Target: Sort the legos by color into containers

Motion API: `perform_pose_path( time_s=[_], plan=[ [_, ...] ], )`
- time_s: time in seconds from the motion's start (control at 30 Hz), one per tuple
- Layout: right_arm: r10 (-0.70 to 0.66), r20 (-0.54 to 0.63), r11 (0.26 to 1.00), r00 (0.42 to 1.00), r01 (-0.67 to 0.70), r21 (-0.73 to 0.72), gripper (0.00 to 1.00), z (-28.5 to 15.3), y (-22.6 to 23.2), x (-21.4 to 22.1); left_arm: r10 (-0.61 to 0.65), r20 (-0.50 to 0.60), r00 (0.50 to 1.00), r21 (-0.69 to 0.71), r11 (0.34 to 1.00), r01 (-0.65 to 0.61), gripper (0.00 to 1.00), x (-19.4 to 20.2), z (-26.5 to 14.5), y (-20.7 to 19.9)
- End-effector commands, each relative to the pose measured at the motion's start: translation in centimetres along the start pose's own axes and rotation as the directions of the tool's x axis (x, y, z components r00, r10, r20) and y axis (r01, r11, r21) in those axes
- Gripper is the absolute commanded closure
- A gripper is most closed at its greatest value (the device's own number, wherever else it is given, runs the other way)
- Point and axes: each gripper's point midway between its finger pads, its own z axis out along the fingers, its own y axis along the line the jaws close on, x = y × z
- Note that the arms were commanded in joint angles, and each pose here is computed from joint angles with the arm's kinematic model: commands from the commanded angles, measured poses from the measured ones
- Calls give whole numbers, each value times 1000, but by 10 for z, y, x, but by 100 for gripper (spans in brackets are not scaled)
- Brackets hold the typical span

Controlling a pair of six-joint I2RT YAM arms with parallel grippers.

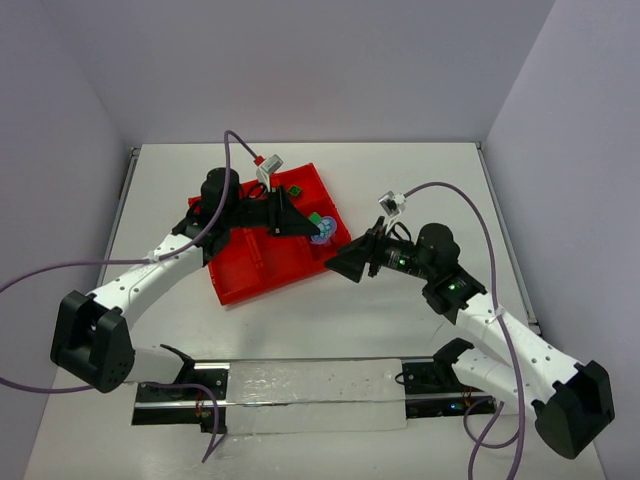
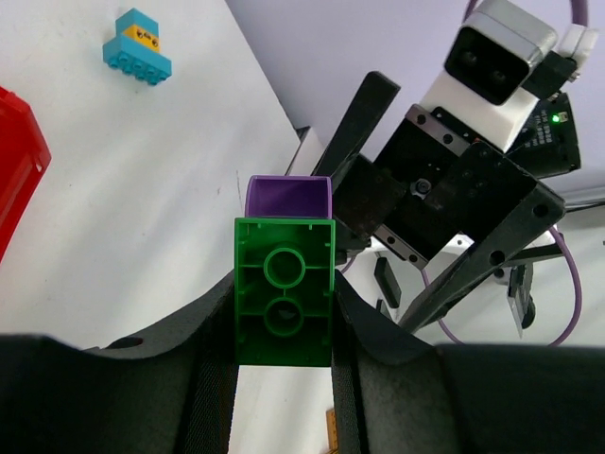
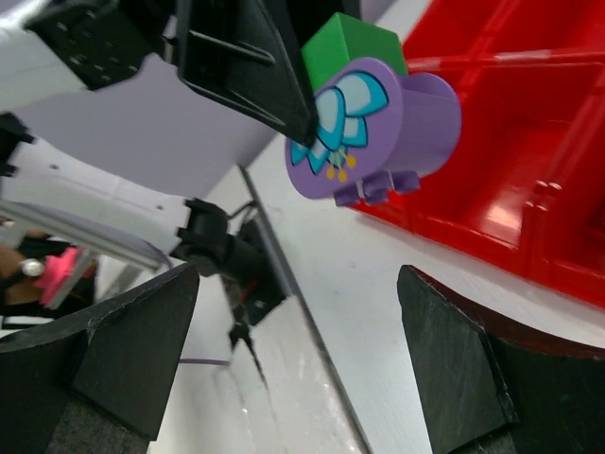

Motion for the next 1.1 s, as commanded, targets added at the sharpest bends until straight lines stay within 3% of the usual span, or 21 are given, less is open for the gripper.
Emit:
perform_pose_path(
  time_s=[0.0,0.3,0.53,1.07],
  plan=[
    [-18,96,985,995,34,-170,8,2,38,-37,88,32,996,83,992,-91,100,-9,-7,-30],
    [36,104,981,994,-16,-194,20,18,26,-54,80,26,996,113,990,-82,100,-7,-7,-32],
    [49,114,975,992,-23,-221,36,25,27,-60,88,21,996,116,989,-90,100,-6,-9,-35],
    [89,147,969,985,-51,-243,36,28,20,-71,105,14,994,147,983,-106,100,-2,-13,-44]
  ],
)
